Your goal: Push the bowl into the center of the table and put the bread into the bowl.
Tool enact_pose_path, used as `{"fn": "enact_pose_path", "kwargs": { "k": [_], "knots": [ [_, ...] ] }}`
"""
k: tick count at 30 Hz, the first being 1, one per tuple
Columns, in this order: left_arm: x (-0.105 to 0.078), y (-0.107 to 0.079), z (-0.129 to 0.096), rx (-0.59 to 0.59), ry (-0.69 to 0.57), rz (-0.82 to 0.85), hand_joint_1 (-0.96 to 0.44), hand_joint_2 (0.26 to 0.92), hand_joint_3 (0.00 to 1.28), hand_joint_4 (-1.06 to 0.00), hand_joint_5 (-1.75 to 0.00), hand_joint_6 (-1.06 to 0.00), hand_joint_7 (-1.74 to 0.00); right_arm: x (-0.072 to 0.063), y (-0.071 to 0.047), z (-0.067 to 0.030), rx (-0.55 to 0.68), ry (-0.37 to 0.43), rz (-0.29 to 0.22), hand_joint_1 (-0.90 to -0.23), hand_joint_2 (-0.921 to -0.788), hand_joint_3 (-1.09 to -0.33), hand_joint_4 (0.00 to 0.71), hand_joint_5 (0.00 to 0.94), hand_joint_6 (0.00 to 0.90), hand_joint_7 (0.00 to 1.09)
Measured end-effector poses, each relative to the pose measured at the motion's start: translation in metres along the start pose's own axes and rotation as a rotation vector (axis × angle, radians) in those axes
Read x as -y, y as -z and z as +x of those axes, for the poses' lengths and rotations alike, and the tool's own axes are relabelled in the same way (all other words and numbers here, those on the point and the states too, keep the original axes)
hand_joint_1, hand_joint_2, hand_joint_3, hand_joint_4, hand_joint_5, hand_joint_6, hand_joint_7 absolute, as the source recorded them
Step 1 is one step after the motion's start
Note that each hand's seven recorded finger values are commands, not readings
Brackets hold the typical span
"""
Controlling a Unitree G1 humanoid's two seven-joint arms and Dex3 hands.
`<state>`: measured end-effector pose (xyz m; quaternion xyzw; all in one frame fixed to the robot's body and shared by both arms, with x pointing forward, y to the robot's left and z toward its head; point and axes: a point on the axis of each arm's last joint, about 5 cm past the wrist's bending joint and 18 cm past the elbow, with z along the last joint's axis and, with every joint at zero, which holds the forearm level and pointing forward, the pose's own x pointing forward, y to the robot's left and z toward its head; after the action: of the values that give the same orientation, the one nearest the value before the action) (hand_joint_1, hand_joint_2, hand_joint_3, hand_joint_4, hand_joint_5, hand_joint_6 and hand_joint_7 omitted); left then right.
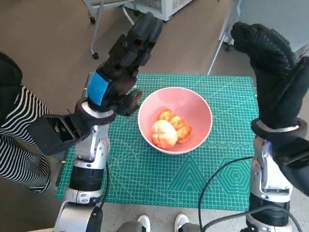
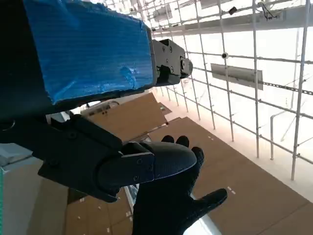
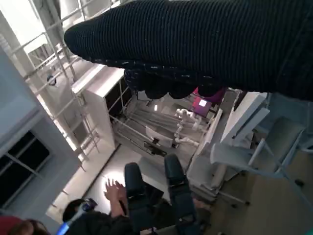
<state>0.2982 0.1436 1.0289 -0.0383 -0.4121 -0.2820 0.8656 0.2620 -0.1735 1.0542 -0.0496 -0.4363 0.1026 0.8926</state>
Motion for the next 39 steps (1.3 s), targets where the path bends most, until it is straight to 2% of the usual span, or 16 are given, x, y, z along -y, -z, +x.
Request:
{"fn": "enact_pose_path", "kwargs": {
  "k": [12, 25, 32, 39],
  "knots": [
    [-0.003, 0.0, -0.004, -0.004, -0.001, 0.0, -0.82, 0.921, 0.6, 0.0, 0.0, -0.09, 0.0, 0.0, 0.001, -0.0008, 0.005, 0.003, -0.002, -0.672, -0.921, -0.693, 0.172, 0.0, 0.037, 0.59],
    [0.0, 0.006, -0.01, 0.018, -0.062, 0.008, -0.81, 0.921, 0.58, 0.0, 0.0, -0.08, 0.0, -0.002, 0.002, -0.0015, 0.0, 0.019, -0.001, -0.685, -0.921, -0.692, 0.181, 0.004, 0.041, 0.59],
    [-0.001, 0.006, -0.013, 0.041, -0.091, 0.033, -0.78, 0.921, 0.57, 0.0, 0.0, -0.02, 0.0, -0.005, 0.002, -0.0026, -0.006, 0.023, 0.01, -0.687, -0.921, -0.692, 0.182, 0.004, 0.042, 0.59],
    [-0.003, 0.006, -0.015, 0.043, -0.101, 0.071, -0.76, 0.921, 0.6, 0.0, 0.0, 0.0, 0.0, -0.007, 0.001, -0.0042, -0.007, 0.02, 0.017, -0.69, -0.921, -0.691, 0.181, 0.003, 0.037, 0.59]
  ]
}}
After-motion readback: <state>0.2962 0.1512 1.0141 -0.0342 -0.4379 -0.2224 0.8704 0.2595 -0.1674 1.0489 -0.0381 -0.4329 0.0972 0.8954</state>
